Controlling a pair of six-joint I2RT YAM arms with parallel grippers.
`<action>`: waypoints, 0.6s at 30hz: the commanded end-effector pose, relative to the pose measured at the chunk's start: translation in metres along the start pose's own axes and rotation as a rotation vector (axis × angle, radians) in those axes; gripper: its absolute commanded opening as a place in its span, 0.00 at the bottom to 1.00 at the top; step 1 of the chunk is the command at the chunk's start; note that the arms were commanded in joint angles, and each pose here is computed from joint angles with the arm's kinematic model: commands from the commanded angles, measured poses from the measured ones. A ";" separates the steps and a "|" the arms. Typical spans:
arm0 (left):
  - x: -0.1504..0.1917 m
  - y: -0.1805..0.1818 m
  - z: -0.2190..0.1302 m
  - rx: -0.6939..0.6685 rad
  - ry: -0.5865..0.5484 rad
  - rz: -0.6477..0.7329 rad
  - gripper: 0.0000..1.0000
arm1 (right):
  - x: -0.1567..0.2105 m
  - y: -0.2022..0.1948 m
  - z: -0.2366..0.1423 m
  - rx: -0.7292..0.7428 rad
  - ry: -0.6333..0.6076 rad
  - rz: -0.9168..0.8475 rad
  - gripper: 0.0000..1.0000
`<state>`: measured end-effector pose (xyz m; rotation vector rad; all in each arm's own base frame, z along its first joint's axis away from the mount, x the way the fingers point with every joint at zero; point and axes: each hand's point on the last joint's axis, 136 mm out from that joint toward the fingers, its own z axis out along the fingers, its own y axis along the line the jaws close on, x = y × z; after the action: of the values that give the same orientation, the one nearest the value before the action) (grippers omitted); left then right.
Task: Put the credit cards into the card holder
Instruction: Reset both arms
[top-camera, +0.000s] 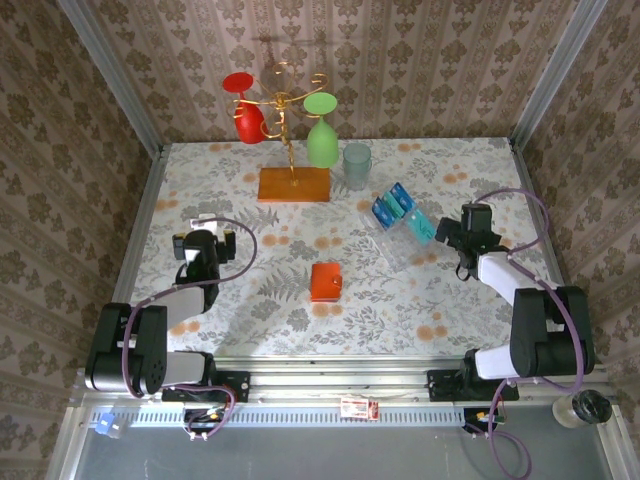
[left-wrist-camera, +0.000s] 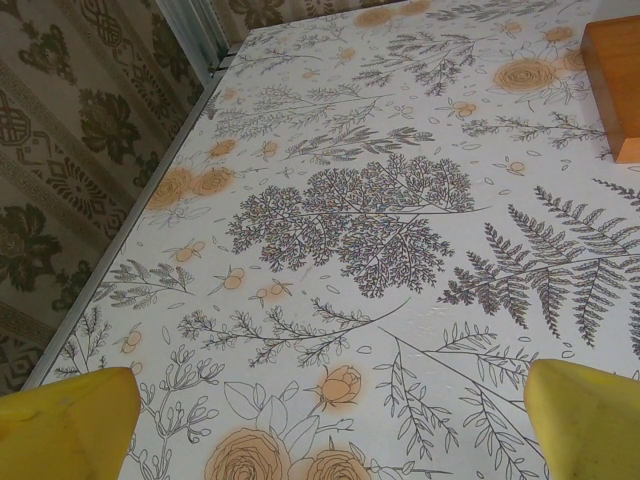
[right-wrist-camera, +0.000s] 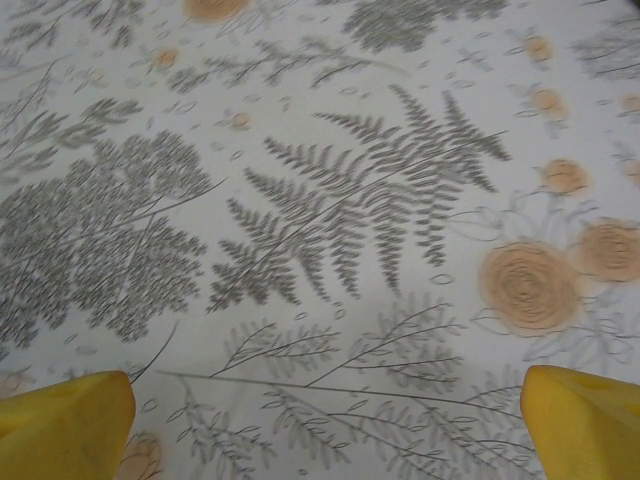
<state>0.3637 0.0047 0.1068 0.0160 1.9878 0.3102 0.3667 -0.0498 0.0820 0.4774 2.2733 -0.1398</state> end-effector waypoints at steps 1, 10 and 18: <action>-0.014 0.003 0.004 -0.008 -0.027 -0.001 1.00 | 0.000 0.031 0.000 -0.146 0.022 -0.086 1.00; -0.013 0.004 0.002 -0.010 -0.023 0.001 1.00 | -0.024 0.057 -0.023 -0.278 -0.154 -0.140 1.00; -0.014 0.001 0.001 0.009 -0.033 0.003 1.00 | -0.041 0.053 -0.023 -0.246 -0.267 -0.178 1.00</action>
<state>0.3638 0.0041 0.1066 0.0190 1.9884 0.3067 0.3904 -0.0035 0.1209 0.1555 2.1049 0.0363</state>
